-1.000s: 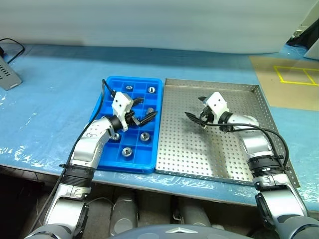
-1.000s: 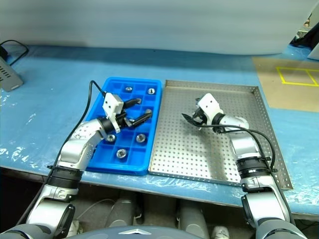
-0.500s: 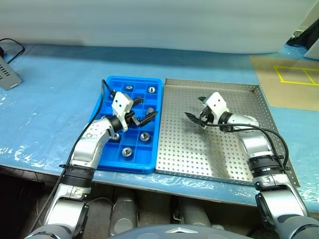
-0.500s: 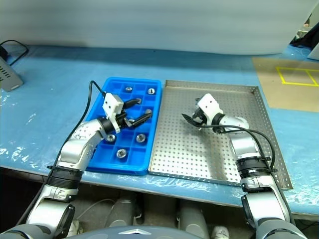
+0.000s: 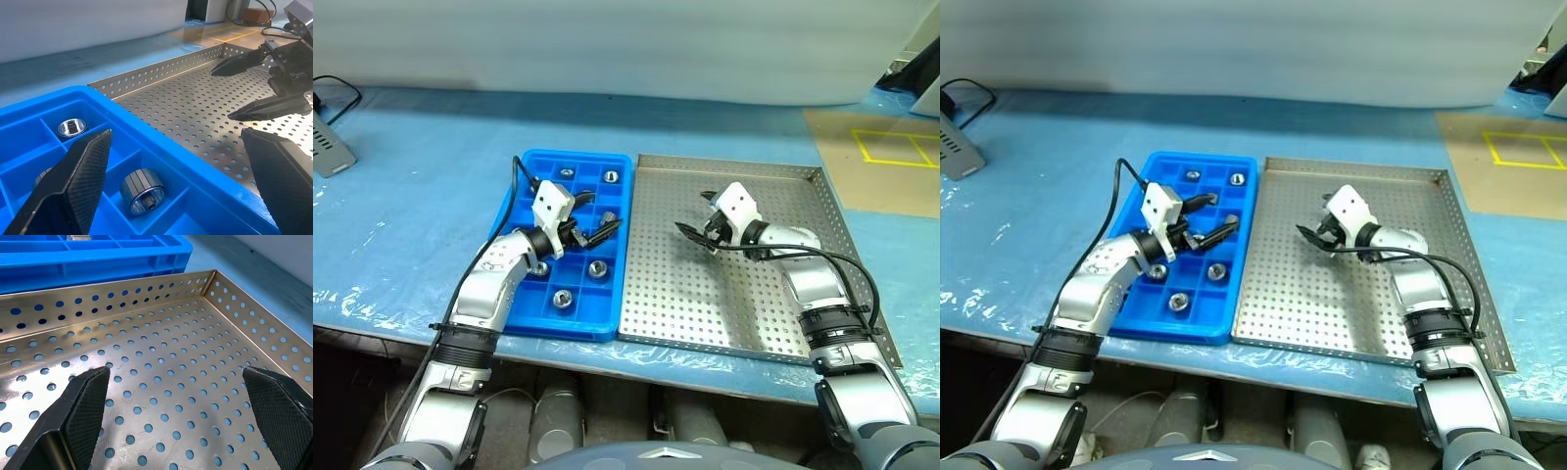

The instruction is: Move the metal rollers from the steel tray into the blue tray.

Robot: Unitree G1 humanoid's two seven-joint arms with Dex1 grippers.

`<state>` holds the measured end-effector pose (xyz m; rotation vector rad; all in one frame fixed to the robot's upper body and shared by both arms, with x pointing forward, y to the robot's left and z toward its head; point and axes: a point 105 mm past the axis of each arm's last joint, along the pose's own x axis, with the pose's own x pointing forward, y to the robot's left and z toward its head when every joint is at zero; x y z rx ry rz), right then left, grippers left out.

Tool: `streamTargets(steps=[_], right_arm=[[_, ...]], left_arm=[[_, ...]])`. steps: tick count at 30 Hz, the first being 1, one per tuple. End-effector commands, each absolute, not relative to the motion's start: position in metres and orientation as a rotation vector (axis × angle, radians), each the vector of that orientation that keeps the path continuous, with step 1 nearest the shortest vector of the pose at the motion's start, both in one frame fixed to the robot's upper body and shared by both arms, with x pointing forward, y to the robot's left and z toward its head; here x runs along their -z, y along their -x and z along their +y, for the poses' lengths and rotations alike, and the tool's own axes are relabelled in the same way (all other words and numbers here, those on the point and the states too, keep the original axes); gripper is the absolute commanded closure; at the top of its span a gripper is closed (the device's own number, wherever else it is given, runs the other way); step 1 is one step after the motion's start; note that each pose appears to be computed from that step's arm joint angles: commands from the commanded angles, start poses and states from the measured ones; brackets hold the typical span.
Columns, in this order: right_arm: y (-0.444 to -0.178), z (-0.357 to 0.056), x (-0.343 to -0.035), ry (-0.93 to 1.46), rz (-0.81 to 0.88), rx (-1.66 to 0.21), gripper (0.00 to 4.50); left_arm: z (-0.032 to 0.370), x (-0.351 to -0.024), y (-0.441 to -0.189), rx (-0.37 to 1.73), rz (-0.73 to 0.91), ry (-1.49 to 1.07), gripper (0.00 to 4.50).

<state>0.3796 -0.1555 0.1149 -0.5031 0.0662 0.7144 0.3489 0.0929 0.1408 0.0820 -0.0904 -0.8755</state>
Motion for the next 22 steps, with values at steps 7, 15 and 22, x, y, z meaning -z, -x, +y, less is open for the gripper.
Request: streamTargets(steps=[7, 15, 22], right_arm=[[-0.3808, -0.1514, -0.127, 0.521, 0.017, -0.722, 0.0], [-0.3804, -0.1515, -0.1265, 0.521, 0.019, -0.722, 0.0], [-0.3806, -0.152, -0.1266, 0.526, 0.021, -0.723, 0.0]], left_arm=[[0.0919, -0.1506, -0.345, 0.889, -0.129, -0.111, 0.04], [0.0917, -0.1499, -0.3447, 0.888, -0.128, -0.109, 0.04], [0.0914, -0.1505, -0.3451, 0.885, -0.131, -0.108, 0.04]])
